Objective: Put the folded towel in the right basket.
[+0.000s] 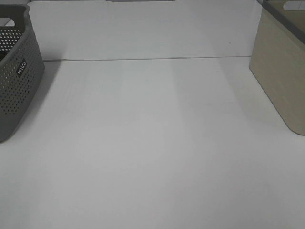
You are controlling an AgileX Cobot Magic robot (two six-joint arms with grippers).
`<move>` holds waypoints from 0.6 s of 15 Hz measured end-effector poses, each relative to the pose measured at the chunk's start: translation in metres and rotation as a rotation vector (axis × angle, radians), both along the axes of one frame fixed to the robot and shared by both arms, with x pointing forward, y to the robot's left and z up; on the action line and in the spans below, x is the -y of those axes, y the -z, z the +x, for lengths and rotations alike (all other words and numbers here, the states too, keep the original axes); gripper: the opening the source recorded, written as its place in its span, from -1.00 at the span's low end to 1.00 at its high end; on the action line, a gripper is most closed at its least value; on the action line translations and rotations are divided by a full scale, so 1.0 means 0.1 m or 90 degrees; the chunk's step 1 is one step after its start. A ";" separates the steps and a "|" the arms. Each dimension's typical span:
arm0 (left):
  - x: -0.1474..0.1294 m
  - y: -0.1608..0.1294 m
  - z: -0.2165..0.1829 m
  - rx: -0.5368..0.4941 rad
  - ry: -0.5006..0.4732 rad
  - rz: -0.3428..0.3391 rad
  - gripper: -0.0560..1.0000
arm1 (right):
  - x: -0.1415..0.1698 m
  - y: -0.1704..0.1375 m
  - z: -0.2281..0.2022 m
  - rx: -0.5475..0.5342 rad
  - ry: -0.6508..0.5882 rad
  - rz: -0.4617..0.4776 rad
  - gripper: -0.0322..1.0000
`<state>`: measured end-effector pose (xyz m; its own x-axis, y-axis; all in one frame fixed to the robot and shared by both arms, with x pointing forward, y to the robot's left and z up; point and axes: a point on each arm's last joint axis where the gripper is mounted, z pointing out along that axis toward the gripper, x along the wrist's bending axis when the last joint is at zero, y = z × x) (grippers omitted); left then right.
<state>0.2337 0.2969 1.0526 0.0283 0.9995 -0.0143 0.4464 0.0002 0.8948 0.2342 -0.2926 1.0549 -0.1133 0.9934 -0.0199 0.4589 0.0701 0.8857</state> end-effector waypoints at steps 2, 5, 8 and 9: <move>0.00 0.00 0.00 0.000 0.000 0.000 0.94 | 0.00 0.00 0.00 -0.001 -0.001 0.001 0.33; 0.00 0.00 0.00 0.000 0.000 0.000 0.94 | 0.00 0.01 -0.03 0.011 -0.001 0.002 0.33; 0.00 0.00 0.00 0.000 0.000 0.000 0.94 | 0.00 0.01 -0.03 0.012 -0.002 0.004 0.33; 0.00 0.00 0.00 0.000 0.000 0.000 0.94 | 0.00 0.01 -0.03 0.012 -0.002 0.004 0.33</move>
<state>0.2337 0.2969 1.0526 0.0283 0.9995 -0.0143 0.4464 0.0002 0.8948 0.2313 -0.2922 1.0543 -0.1162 0.9931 -0.0166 0.4419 0.0666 0.8946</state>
